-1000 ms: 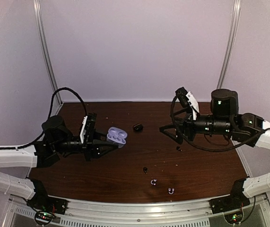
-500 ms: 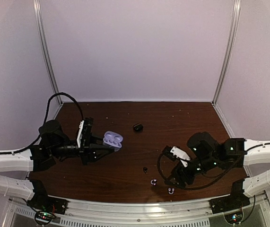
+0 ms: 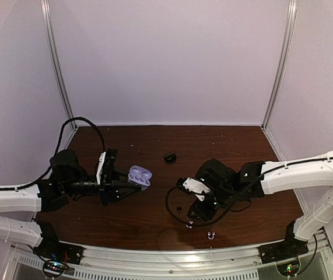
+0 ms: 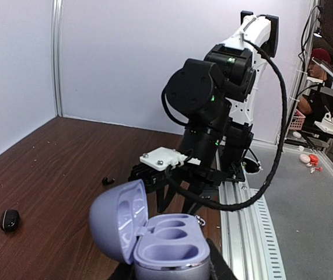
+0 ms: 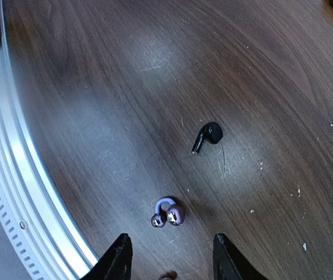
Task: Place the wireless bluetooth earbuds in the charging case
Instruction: Adjust the right earbud at the corner of the board.
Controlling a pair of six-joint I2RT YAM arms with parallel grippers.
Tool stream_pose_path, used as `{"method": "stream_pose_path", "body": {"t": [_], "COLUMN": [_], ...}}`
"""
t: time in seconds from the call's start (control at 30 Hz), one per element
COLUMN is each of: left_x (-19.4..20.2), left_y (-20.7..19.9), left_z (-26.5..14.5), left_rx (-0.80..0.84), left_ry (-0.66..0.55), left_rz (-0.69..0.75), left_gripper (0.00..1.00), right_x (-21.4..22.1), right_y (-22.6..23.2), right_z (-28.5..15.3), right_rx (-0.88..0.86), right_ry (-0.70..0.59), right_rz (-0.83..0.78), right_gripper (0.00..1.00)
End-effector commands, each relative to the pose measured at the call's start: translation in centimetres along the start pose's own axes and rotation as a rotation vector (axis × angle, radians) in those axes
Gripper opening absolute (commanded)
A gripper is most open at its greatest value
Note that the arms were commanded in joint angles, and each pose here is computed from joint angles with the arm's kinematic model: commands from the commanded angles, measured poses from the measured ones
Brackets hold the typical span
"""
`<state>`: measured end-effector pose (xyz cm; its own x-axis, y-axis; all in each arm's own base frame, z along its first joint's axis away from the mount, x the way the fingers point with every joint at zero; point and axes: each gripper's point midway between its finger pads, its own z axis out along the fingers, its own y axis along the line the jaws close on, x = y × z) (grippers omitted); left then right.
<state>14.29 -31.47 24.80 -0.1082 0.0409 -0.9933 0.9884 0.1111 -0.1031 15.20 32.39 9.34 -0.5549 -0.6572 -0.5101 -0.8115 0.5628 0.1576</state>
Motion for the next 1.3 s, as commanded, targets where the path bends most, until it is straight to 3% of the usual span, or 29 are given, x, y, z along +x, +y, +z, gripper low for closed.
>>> {"method": "stream_pose_path", "body": {"t": [0.0,0.6,1.1,1.27], "left_x": [-0.3,-0.1,2.0,2.5], "left_y": [-0.2,-0.9,-1.8,-1.5], "left_z": [-0.2,-1.0,-0.5,-0.2], "left_rx": [-0.004,0.005,0.051,0.051], "left_ry": [-0.013,0.001,0.135,0.160], "left_rz": [0.033,0.066,0.189,0.187], "left_gripper": [0.00,0.00,0.00,0.00], "right_x": [-0.8,1.8,6.1,7.3], "right_y": [-0.3,-0.8,-1.7,-1.5], "right_z": [0.9,5.7,4.8,3.7], "right_rx": [0.039,0.037,-0.052,-0.054], "right_ry": [0.057,0.317,0.301,0.287], "right_rz": [-0.093,-0.155,0.077,0.177], "right_gripper": [0.46,0.33,0.22,0.25]}}
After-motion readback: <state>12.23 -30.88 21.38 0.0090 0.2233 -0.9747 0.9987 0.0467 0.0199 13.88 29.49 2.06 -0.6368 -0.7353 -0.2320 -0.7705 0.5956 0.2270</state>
